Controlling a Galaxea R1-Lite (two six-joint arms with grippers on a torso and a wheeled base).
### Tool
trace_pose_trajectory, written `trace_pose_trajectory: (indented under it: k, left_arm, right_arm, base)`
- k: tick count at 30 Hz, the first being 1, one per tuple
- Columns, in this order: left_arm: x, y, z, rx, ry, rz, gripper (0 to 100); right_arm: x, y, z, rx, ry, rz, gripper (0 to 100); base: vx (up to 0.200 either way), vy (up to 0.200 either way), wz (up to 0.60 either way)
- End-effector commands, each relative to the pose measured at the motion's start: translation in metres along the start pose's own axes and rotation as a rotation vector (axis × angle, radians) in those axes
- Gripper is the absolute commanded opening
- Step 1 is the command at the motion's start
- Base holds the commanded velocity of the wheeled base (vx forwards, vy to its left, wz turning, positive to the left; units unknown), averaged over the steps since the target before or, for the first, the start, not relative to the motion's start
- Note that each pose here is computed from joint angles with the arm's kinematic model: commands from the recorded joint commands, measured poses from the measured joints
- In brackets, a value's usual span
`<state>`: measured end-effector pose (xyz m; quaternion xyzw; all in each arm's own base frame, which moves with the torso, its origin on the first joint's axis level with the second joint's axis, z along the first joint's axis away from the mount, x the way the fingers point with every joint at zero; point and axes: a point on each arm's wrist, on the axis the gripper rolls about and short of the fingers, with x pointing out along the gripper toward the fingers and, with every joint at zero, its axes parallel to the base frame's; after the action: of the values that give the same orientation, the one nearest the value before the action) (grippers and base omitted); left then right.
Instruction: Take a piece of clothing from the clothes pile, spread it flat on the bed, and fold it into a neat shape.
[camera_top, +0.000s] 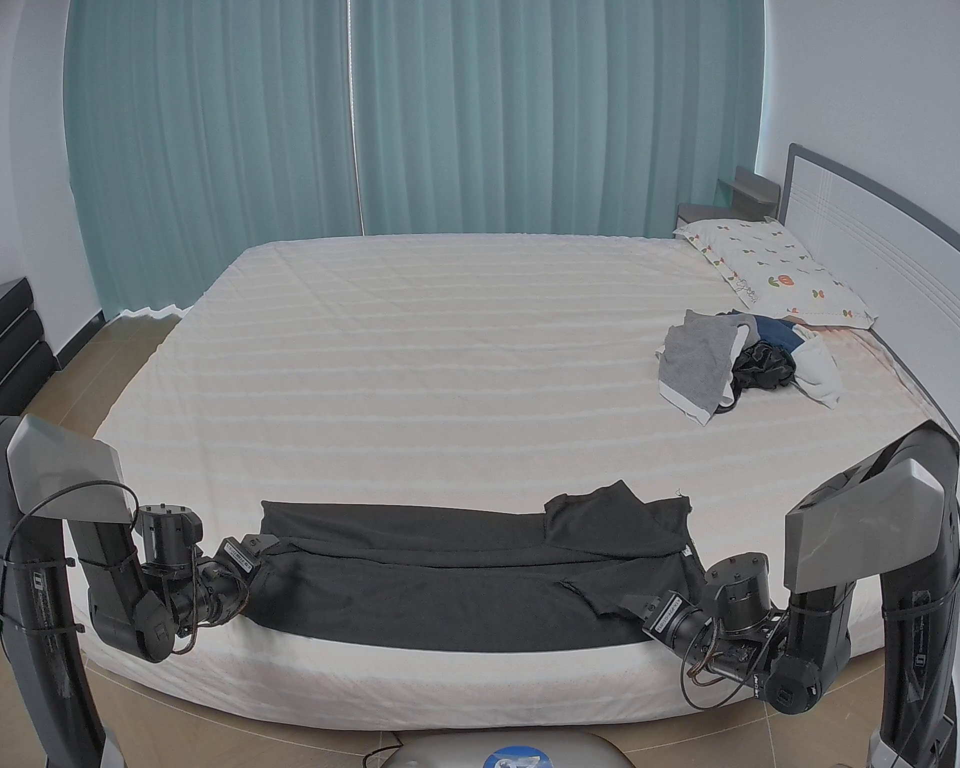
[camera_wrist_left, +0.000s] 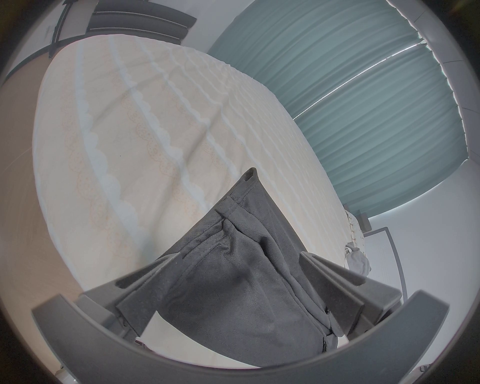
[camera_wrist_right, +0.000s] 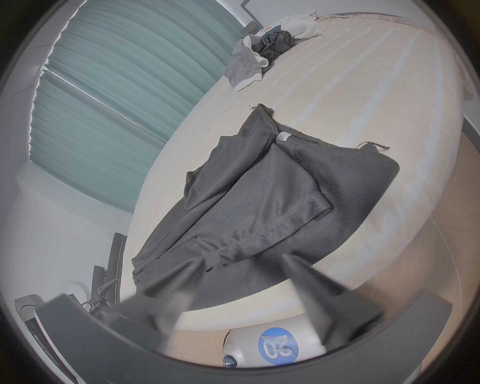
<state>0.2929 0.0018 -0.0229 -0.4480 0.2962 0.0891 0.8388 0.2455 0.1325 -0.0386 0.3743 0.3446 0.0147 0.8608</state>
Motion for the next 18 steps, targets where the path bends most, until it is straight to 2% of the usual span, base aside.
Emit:
trace_pose_trajectory:
  k: [1,6,9,12,18]
  left_arm:
    - [-0.001,-0.001,0.000,0.001,-0.002,-0.003,100]
    - [-0.003,0.000,0.000,0.044,-0.024,-0.009,100]
    - [-0.009,0.005,-0.004,0.142,-0.011,0.010,100]
    - [-0.010,0.007,-0.006,0.211,-0.014,0.009,100]
    - [-0.007,0.008,-0.006,0.221,-0.009,0.007,100]
  right_arm:
    - [-0.003,0.003,0.004,0.004,-0.016,0.012,100]
    - [-0.022,0.016,0.034,0.011,-0.118,0.076,100]
    - [-0.025,0.012,0.047,0.005,-0.160,0.066,100]
    - [-0.022,0.006,0.054,0.011,-0.177,0.051,100]
    - [-0.016,0.002,0.055,0.015,-0.168,0.042,100]
  base:
    - [0.000,0.000,0.00]
    - [0.000,0.000,0.00]
    - [0.000,0.000,0.00]
    - [0.000,0.000,0.00]
    - [0.000,0.000,0.00]
